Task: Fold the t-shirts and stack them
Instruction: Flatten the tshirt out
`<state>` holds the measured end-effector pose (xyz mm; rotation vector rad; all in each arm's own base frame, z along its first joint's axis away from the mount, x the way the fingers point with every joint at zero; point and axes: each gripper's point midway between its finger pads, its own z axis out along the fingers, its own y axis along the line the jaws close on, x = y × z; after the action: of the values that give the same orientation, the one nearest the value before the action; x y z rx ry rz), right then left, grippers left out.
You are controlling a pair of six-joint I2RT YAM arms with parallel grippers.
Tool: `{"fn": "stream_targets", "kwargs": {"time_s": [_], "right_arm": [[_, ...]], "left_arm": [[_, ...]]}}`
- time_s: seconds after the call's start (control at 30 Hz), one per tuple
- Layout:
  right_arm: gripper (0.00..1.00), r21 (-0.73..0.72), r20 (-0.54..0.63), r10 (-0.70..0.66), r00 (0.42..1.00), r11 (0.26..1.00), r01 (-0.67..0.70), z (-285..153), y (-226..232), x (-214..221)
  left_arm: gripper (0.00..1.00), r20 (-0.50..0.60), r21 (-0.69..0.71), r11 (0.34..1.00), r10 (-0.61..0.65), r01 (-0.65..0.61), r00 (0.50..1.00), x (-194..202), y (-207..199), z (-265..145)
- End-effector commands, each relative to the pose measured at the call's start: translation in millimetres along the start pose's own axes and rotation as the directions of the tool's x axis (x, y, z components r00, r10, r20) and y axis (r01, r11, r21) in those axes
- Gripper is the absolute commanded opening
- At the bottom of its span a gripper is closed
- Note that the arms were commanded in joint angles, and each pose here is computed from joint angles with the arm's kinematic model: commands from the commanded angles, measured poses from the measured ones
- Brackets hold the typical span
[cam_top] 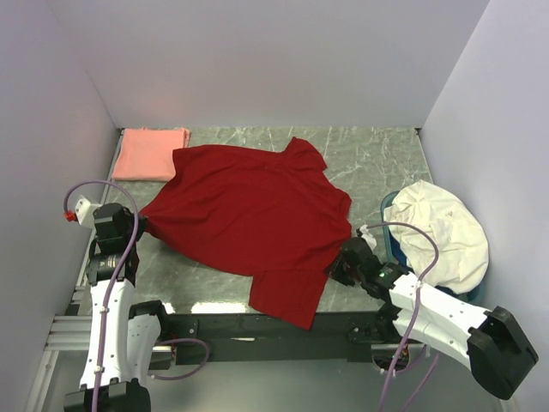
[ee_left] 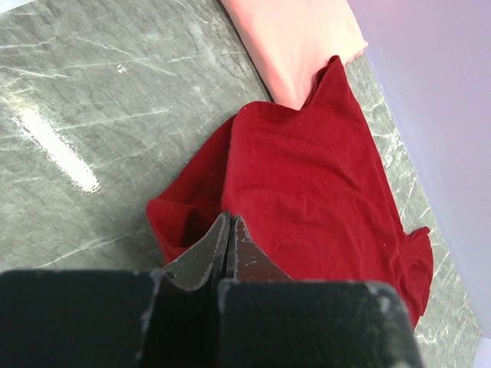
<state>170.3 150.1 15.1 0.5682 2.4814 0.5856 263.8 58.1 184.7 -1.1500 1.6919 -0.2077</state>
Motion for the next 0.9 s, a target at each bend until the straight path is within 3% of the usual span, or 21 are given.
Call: {"fn": "stream_targets", "kwargs": {"time_s": [0.0, 0.13, 0.53, 0.87], "right_arm": [[0.18, -0.013, 0.045, 0.001, 0.999, 1.0, -0.001, 1.0, 8.7, -13.4], [0.0, -0.024, 0.096, -0.007, 0.995, 1.0, 0.01, -9.2, 21.2, -33.2], [0.0, -0.124, 0.346, -0.009, 0.938, 0.991, 0.055, -106.8, 68.2, -113.8], [0.0, -0.219, 0.605, 0.05, 0.795, 0.97, 0.105, -245.5, 114.4, -191.1]], "left_arm": [[0.01, 0.04, 0.043, 0.999, 0.003, -0.005, 0.999, -15.9, -14.9, -4.5], [0.01, 0.039, 0.046, 0.999, 0.015, -0.017, 0.999, -17.1, -16.1, -6.1], [0.0, 0.045, 0.069, 0.997, 0.023, -0.026, 0.999, -24.2, -22.9, -19.8], [0.01, 0.149, 0.27, 0.962, -0.007, -0.034, 0.989, -95.1, -100.5, -89.2]]}}
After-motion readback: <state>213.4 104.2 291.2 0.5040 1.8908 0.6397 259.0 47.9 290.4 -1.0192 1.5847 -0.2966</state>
